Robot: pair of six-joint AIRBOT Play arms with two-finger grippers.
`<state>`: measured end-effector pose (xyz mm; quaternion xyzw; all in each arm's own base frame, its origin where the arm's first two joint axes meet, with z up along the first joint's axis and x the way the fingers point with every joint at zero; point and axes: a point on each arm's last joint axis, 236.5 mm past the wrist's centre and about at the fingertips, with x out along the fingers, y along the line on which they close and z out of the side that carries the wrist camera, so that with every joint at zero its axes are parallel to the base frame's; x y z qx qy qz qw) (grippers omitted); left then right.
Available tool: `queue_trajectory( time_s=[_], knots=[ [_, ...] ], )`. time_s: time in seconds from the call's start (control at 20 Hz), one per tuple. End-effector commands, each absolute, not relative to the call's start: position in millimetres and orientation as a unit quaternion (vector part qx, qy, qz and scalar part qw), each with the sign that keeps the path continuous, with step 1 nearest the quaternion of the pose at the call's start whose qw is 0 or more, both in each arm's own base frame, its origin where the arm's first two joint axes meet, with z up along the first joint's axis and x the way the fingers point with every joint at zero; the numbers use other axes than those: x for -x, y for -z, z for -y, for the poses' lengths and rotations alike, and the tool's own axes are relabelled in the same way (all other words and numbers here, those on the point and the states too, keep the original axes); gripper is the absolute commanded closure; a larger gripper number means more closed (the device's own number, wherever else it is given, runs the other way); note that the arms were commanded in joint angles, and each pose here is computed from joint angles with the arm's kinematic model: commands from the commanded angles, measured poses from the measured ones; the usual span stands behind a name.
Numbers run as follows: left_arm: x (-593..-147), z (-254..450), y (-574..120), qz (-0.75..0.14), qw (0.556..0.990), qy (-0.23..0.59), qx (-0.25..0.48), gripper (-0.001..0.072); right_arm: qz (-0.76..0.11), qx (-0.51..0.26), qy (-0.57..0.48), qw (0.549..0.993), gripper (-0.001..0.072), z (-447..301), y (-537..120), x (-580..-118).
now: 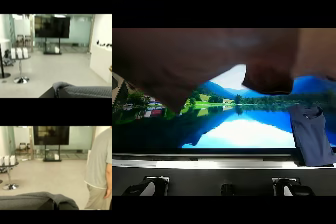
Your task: Fold the shirts.
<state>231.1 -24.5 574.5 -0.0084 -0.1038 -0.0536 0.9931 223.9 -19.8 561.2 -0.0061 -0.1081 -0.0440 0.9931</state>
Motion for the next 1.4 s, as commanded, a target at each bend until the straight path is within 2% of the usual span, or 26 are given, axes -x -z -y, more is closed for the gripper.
queue_trajectory(
  time_s=[0.0, 0.2, 0.4, 0.5, 0.6, 0.7, 0.85, 1.05, 1.2, 1.35],
  knots=[
    [-189, 29, -590, 0.139, 0.990, 0.041, -0.005, 0.0677, 0.113, 0.004, 0.053, 0.992, 0.0663, 20, -564, -182],
    [-229, 15, -536, 0.030, 0.999, 0.027, -0.015, 0.0677, 0.009, -0.028, 0.054, 0.998, 0.0663, 23, -515, -206],
    [-316, -5, -430, -0.139, 0.990, 0.036, 0.014, 0.0676, -0.213, -0.026, 0.050, 0.975, 0.0663, 27, -409, -281],
    [-363, -17, -350, -0.242, 0.969, 0.041, 0.036, 0.0676, -0.373, -0.040, 0.022, 0.927, 0.0664, 17, -324, -326],
    [-399, -27, -256, -0.347, 0.935, 0.049, 0.053, 0.0677, -0.520, -0.065, -0.026, 0.851, 0.0665, -1, -226, -368],
    [-424, -33, -167, -0.440, 0.893, 0.059, 0.071, 0.0678, -0.586, -0.109, -0.068, 0.800, 0.0665, -24, -146, -411],
    [-463, -35, -73, -0.516, 0.849, 0.065, 0.096, 0.0677, -0.578, -0.208, -0.108, 0.781, 0.0665, -57, -62, -491],
    [-516, -37, -11, -0.532, 0.834, 0.046, 0.142, 0.0676, -0.517, -0.289, -0.091, 0.801, 0.0664, -62, -7, -563],
    [-542, -22, 9, -0.527, 0.824, 0.070, 0.193, 0.0676, -0.476, -0.300, -0.072, 0.823, 0.0664, -52, -2, -589],
    [-537, -21, 15, -0.541, 0.817, 0.089, 0.180, 0.0675, -0.495, -0.276, -0.093, 0.819, 0.0663, -47, -12, -574]
  ],
)
